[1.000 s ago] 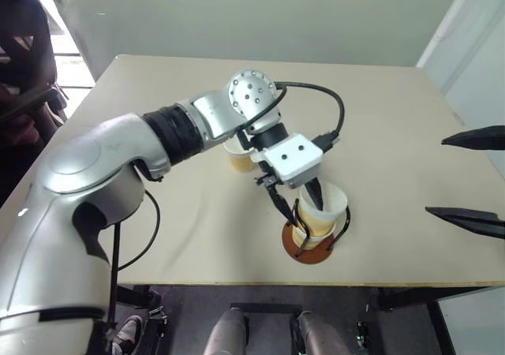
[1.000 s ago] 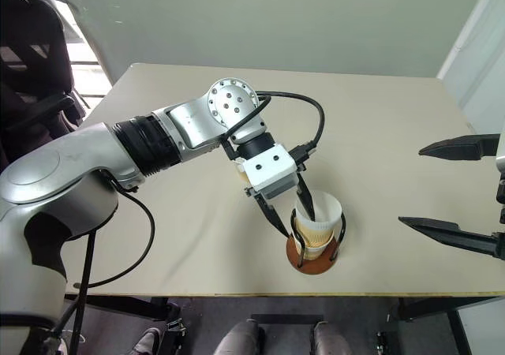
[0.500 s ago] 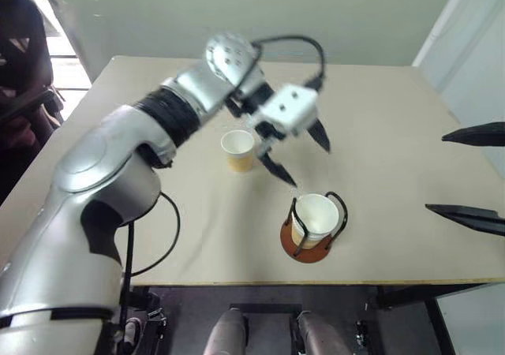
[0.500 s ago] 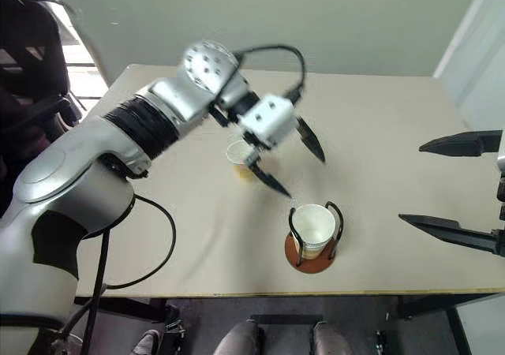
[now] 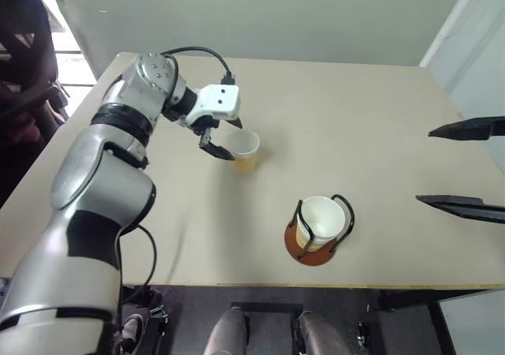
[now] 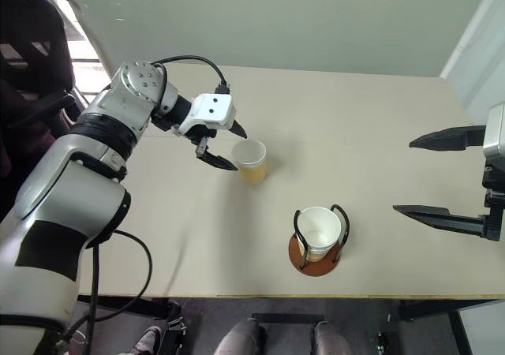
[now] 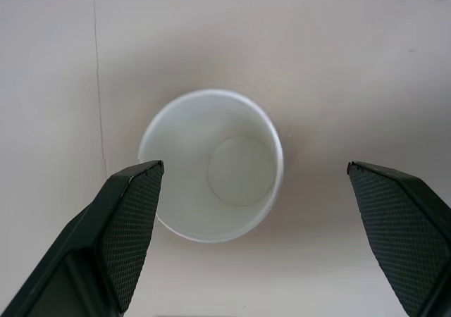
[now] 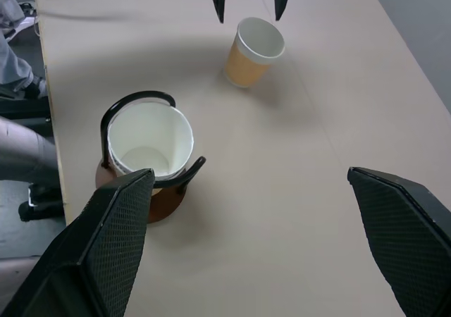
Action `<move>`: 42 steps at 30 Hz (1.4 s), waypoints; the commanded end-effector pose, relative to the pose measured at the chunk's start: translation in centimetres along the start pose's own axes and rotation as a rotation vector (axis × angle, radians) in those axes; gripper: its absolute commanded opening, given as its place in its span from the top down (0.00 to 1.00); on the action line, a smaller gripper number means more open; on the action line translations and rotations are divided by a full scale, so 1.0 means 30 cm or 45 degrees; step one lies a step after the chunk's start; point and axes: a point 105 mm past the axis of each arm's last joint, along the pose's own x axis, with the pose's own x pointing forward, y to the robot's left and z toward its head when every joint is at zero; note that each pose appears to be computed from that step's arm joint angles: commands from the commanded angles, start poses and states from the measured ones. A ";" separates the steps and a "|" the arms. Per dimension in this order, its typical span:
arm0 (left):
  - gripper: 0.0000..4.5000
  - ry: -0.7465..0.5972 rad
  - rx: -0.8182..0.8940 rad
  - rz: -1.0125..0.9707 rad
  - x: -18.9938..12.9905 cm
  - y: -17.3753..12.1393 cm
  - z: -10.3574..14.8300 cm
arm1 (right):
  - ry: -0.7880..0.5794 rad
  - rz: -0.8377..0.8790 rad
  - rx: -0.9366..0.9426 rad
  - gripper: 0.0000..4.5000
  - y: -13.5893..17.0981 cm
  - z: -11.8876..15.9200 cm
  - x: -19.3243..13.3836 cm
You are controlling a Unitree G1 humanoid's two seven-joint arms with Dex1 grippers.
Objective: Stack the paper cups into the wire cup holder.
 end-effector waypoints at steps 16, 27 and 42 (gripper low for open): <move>0.61 0.063 0.000 0.101 0.122 0.018 -0.009 | 0.031 -0.074 -0.031 0.00 -0.003 0.030 -0.042; 1.00 -0.082 0.060 0.039 0.078 0.031 0.091 | 0.037 -0.091 -0.028 0.00 -0.003 0.027 -0.046; 1.00 -0.755 0.792 -0.390 -0.129 -0.191 0.611 | 0.034 -0.111 -0.056 0.00 -0.015 0.028 -0.046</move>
